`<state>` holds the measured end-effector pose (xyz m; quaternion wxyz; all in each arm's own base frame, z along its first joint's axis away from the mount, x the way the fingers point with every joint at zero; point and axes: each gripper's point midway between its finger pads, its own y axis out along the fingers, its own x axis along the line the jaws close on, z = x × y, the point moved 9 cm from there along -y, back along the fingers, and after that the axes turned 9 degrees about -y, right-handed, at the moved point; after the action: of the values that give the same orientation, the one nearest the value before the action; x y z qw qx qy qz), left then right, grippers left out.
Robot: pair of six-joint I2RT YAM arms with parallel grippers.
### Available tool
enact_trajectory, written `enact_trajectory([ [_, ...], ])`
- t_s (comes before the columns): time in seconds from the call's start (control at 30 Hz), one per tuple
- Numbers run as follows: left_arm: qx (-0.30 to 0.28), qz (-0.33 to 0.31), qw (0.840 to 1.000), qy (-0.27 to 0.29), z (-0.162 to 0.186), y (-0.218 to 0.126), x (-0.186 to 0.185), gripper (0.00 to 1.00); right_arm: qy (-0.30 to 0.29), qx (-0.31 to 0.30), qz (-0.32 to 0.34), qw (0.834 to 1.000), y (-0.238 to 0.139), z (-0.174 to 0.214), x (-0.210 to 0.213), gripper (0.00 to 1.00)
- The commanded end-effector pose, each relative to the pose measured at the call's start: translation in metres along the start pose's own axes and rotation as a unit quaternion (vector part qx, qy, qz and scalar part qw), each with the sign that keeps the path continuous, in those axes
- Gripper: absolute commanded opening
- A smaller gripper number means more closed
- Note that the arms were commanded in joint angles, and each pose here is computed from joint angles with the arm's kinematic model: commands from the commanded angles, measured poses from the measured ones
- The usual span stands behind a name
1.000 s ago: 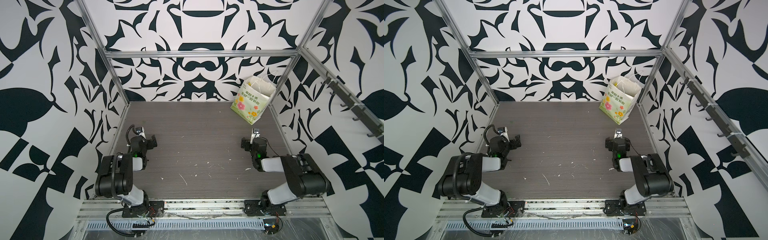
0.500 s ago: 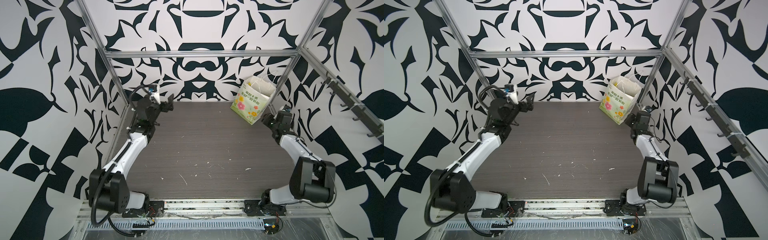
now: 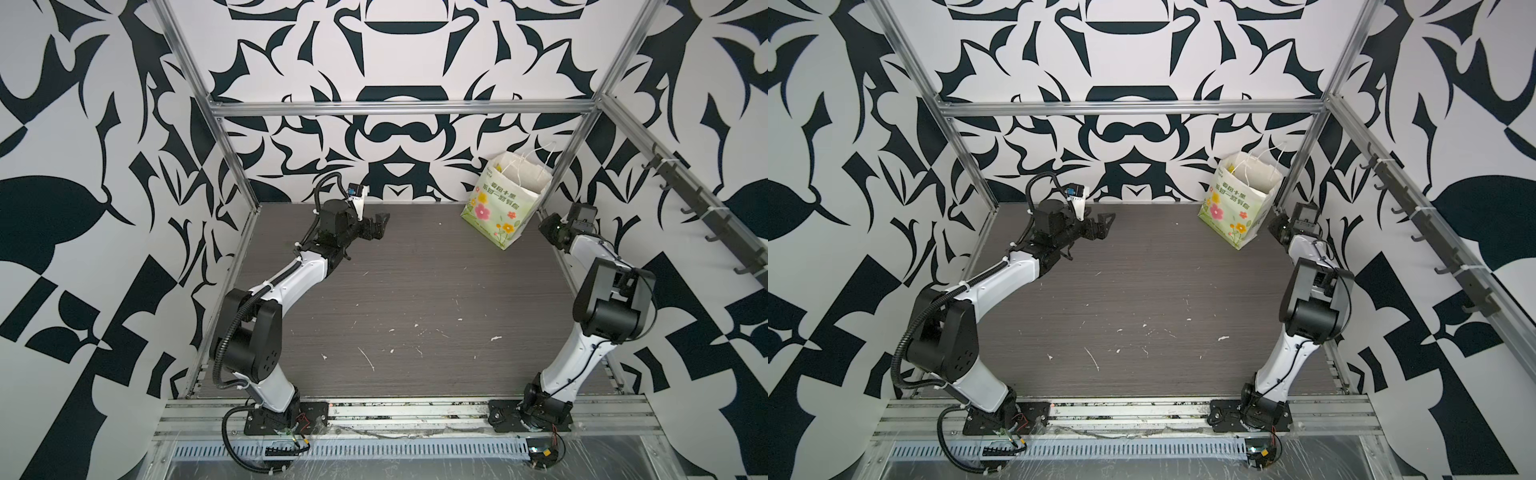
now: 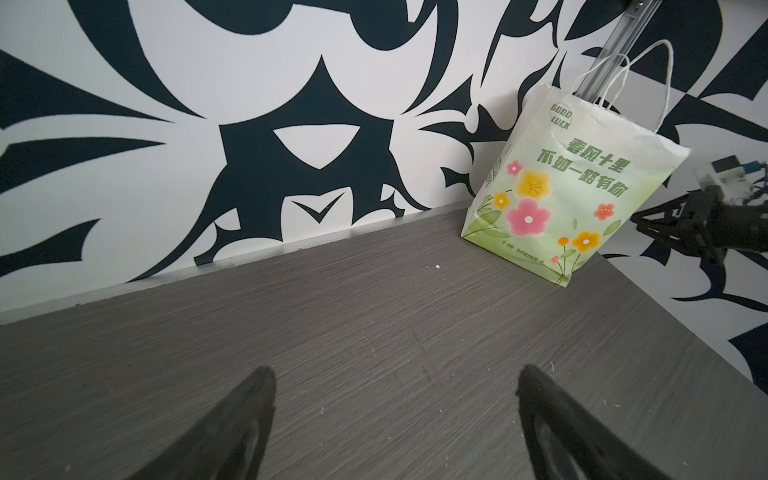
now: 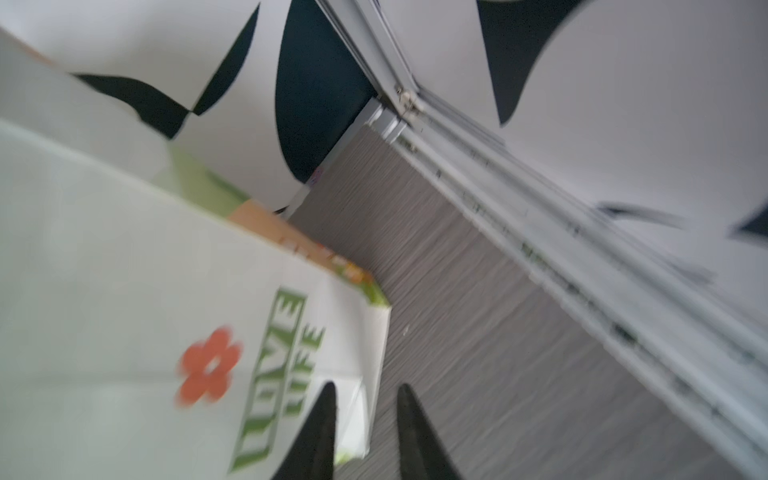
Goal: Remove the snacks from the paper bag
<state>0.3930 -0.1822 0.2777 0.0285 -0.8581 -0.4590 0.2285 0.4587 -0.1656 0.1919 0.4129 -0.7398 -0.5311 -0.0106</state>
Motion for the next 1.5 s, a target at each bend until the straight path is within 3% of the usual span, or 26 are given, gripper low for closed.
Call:
enact_trajectory([
  [0.0,-0.002,0.017,1.000,-0.012,0.001,-0.011,-0.007,0.92,0.000,-0.010,0.016,1.000,0.006,-0.014,-0.001,0.19],
  [0.27,0.012,0.018,1.000,-0.018,0.011,-0.014,-0.006,0.90,-0.016,-0.034,0.004,0.999,0.054,-0.035,-0.005,0.06],
  [0.57,0.023,0.038,0.999,-0.010,0.018,-0.023,-0.012,0.90,-0.084,-0.022,-0.088,0.992,0.110,-0.068,0.003,0.09],
  [0.8,0.043,0.045,0.998,-0.007,0.028,-0.029,-0.016,0.90,-0.132,-0.031,-0.201,0.970,0.147,-0.076,0.007,0.10],
  [1.23,0.074,0.074,0.995,0.009,0.035,-0.017,-0.030,0.89,-0.161,-0.035,-0.332,0.929,0.186,-0.038,0.021,0.03],
  [1.47,0.077,0.087,0.993,0.015,0.034,-0.005,-0.037,0.89,-0.175,-0.005,-0.350,0.920,0.189,-0.014,0.061,0.00],
])
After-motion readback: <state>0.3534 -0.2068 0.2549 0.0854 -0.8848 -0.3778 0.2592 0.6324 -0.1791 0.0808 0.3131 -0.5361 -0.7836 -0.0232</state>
